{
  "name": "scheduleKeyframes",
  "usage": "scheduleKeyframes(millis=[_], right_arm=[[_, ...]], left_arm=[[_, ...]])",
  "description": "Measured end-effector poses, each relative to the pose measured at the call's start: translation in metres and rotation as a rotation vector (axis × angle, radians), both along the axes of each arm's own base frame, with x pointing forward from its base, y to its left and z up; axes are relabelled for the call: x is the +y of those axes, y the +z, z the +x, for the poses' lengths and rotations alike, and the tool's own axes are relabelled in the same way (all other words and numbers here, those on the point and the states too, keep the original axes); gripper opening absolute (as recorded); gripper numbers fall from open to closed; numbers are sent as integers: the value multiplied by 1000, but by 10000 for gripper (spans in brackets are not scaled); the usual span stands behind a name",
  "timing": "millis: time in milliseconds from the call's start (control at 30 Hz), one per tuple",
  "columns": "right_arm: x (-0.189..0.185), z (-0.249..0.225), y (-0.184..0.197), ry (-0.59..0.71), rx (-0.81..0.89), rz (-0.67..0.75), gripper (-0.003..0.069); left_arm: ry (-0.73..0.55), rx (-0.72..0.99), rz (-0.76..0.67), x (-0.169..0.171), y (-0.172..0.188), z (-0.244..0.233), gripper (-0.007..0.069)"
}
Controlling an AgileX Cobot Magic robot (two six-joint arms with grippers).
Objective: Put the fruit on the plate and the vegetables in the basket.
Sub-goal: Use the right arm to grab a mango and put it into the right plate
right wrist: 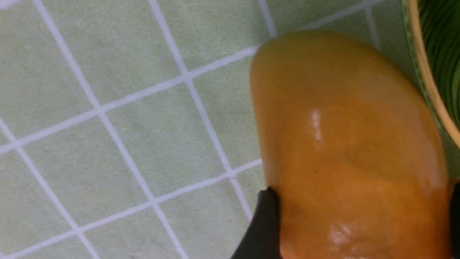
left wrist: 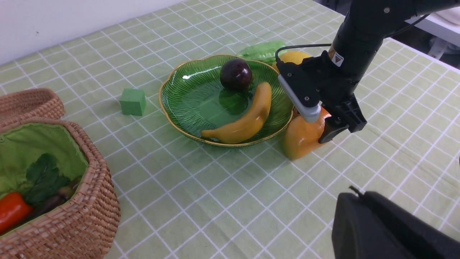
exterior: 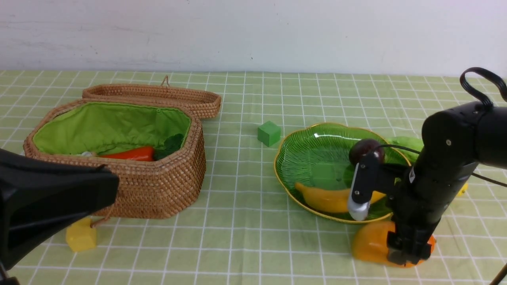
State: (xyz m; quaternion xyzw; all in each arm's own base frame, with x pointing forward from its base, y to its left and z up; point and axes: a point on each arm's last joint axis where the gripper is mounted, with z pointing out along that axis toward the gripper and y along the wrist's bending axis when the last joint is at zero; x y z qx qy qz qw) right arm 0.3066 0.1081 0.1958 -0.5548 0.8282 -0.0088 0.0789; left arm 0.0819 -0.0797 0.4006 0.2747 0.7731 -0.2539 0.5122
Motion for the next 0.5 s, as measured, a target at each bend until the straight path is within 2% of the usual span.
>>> scheduleKeyframes(millis=[200, 500], right_arm=[[3, -6, 0, -30, 65, 38, 609], [3, -8, -12, -61, 73, 52, 608]], left_arm=[[0, 0, 0, 0, 0, 0, -13], [-1, -2, 2, 0, 0, 0, -13]])
